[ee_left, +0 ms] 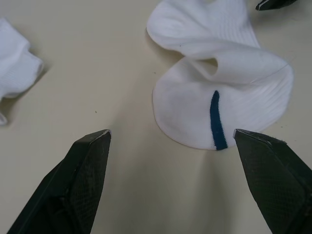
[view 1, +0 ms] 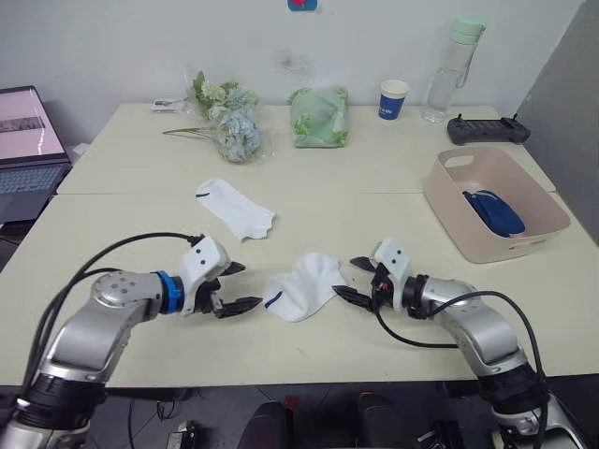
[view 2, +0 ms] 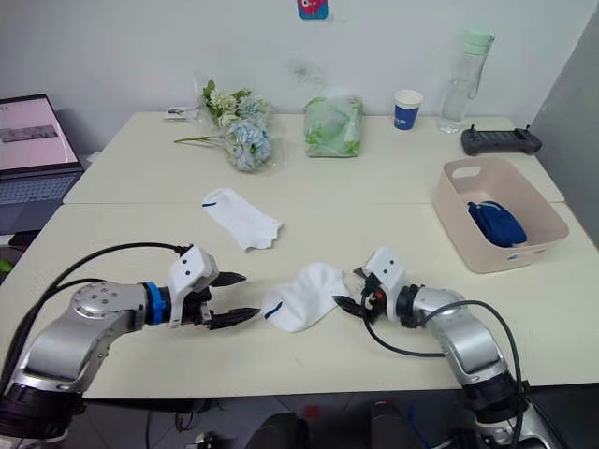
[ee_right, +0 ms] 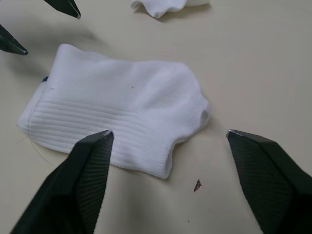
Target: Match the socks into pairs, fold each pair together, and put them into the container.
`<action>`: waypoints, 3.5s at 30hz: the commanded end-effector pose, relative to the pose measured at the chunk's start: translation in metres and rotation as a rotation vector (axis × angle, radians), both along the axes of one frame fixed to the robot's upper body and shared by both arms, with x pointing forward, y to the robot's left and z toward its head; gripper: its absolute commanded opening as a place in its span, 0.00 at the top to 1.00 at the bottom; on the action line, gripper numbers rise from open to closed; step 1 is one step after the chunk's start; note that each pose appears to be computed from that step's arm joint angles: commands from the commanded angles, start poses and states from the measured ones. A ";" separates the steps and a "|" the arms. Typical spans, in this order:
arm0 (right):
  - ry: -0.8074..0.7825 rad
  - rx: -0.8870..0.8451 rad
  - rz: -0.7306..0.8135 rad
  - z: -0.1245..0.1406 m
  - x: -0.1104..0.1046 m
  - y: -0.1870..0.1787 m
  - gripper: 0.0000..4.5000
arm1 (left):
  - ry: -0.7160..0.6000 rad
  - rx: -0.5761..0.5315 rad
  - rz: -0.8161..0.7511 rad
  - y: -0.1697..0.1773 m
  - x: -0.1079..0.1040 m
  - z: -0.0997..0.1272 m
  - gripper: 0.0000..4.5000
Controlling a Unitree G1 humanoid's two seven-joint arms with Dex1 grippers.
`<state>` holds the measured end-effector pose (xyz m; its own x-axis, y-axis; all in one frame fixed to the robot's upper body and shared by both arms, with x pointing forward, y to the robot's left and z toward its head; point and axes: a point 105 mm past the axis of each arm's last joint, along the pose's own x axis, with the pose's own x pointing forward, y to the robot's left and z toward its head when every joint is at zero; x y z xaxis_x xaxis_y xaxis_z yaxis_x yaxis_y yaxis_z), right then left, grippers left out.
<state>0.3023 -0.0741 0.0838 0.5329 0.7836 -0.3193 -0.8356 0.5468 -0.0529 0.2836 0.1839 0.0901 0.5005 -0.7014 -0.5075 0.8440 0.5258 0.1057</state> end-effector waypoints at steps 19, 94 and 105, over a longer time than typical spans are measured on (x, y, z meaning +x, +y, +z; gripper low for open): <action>-0.043 0.064 -0.195 0.016 -0.008 -0.031 1.00 | -0.064 -0.063 0.063 -0.012 0.018 -0.003 0.98; -0.151 -0.178 0.486 0.055 -0.052 -0.043 0.99 | -0.228 -0.110 -0.421 -0.069 -0.016 0.026 1.00; 0.042 -0.039 0.389 0.087 -0.042 -0.055 0.99 | -0.006 -0.198 -0.391 -0.057 -0.007 0.066 1.00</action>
